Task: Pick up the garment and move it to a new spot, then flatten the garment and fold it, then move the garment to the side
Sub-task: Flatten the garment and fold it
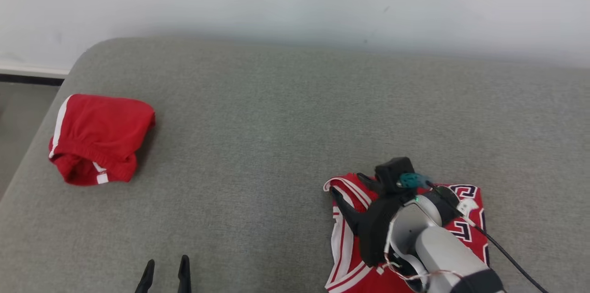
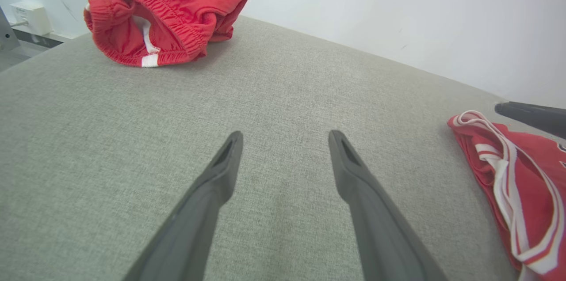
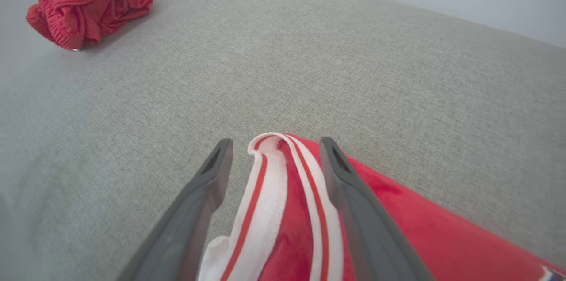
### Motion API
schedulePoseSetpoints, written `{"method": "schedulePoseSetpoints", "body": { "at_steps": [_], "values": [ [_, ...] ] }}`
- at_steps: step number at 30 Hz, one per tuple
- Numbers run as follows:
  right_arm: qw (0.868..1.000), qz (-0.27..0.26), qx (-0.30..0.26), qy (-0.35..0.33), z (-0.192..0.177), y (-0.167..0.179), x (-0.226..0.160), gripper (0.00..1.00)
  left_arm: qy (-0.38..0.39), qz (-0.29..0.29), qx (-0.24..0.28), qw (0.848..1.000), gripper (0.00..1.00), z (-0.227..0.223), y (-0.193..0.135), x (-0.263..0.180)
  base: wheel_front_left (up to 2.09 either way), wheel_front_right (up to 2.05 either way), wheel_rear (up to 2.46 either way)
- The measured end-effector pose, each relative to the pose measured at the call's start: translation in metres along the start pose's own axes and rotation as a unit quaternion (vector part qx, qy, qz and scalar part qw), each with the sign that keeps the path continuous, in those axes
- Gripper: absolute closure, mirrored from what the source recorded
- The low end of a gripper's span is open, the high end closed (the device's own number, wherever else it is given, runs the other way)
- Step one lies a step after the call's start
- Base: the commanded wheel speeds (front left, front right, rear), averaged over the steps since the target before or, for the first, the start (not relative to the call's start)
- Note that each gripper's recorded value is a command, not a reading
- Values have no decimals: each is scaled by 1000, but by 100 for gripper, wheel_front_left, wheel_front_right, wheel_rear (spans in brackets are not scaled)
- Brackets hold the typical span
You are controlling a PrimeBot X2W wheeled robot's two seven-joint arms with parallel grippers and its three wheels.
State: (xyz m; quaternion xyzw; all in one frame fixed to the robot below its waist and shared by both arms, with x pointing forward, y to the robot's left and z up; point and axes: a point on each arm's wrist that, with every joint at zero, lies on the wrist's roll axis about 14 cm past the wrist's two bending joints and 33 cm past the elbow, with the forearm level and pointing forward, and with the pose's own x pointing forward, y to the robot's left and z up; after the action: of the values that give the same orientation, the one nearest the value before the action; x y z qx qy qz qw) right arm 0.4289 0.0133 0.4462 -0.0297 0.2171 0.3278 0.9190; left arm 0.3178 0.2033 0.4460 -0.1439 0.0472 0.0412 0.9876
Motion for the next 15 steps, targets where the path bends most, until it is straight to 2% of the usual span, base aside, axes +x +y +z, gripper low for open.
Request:
{"method": "schedulePoseSetpoints", "body": {
  "at_steps": [5, 8, 12, 15],
  "values": [
    [999, -6, 34, -40, 6, -7, -31, 0, -12, -8, 3, 1000, 0, 7, -4, 3, 0, 0, 0],
    [994, -37, 38, -91, 18, -26, -57, 0, -21, -14, 6, 1000, 0, 13, -7, 5, 0, 0, 0],
    [983, -93, 29, -156, 28, -50, -96, 0, -37, -27, 12, 999, 0, 23, -15, 11, 0, 0, 0],
    [969, -140, 18, -201, 32, -69, -126, 0, -49, -39, 17, 998, 0, 31, -21, 16, 0, 0, 0]
  ]
}}
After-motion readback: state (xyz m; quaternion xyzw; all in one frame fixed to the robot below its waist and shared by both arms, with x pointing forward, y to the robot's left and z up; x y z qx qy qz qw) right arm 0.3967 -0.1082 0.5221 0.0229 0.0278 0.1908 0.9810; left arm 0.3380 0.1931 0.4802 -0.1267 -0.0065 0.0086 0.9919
